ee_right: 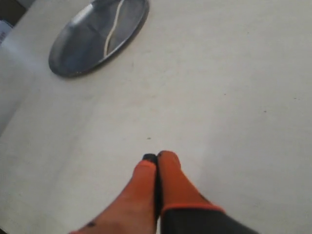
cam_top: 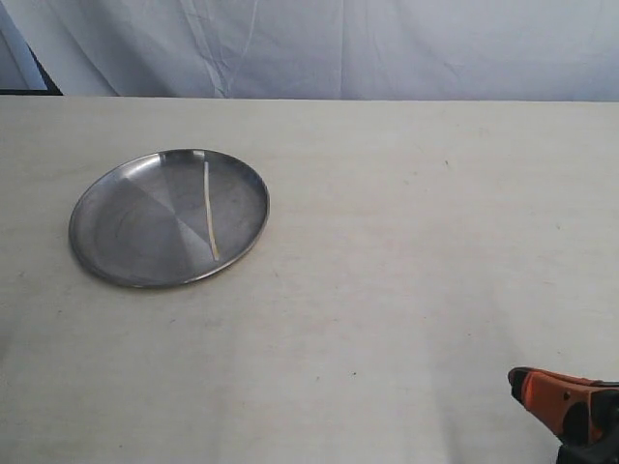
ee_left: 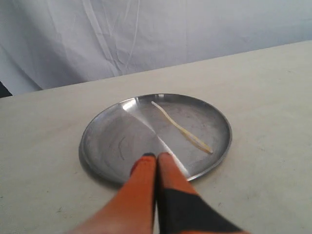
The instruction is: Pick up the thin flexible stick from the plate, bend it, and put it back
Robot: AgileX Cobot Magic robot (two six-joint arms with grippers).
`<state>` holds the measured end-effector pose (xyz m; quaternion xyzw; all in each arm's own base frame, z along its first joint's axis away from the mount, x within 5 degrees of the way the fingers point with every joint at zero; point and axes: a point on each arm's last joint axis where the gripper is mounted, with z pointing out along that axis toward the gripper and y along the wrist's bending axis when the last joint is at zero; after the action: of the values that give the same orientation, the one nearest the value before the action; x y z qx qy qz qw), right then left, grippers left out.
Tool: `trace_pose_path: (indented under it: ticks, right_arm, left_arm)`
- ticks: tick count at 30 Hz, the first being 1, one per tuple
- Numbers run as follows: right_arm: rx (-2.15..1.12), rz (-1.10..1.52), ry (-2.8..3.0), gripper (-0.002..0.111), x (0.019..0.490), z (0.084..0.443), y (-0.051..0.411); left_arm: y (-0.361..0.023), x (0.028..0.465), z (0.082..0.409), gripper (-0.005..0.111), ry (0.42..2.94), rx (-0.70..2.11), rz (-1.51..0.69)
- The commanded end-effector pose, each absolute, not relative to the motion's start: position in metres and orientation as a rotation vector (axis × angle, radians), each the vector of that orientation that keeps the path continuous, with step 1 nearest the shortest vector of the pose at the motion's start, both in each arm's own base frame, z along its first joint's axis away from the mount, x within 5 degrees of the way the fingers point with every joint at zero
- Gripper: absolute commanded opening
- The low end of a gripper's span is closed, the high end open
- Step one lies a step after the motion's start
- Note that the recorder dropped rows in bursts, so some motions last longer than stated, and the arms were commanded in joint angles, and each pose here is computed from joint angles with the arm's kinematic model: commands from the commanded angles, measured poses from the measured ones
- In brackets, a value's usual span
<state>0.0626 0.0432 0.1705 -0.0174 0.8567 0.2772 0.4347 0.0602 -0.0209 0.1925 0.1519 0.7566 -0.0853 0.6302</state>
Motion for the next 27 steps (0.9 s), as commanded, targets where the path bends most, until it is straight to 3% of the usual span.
trace_pose_path:
  ticks: [1, 10, 16, 27]
  right_arm:
    - [0.035, 0.758, 2.066, -0.001, 0.060, 0.175, 0.042]
    - [0.005, 0.742, 2.024, -0.001, 0.058, 0.178, 0.041]
    - [-0.270, 0.431, 2.012, -0.001, 0.059, 0.173, 0.033]
    - [-0.154, 0.273, 1.899, -0.001, 0.059, 0.180, 0.020]
  left_arm:
    - [-0.020, 0.060, 0.190, 0.000, 1.736, 0.389, -0.148]
    - [-0.014, 0.061, 0.189, 0.000, 1.770, 0.264, -0.101]
    - [-0.011, 0.062, 0.189, 0.000, 1.772, 0.217, -0.070]
    - [-0.010, 0.057, 0.194, 0.000, 1.693, 0.207, -0.072]
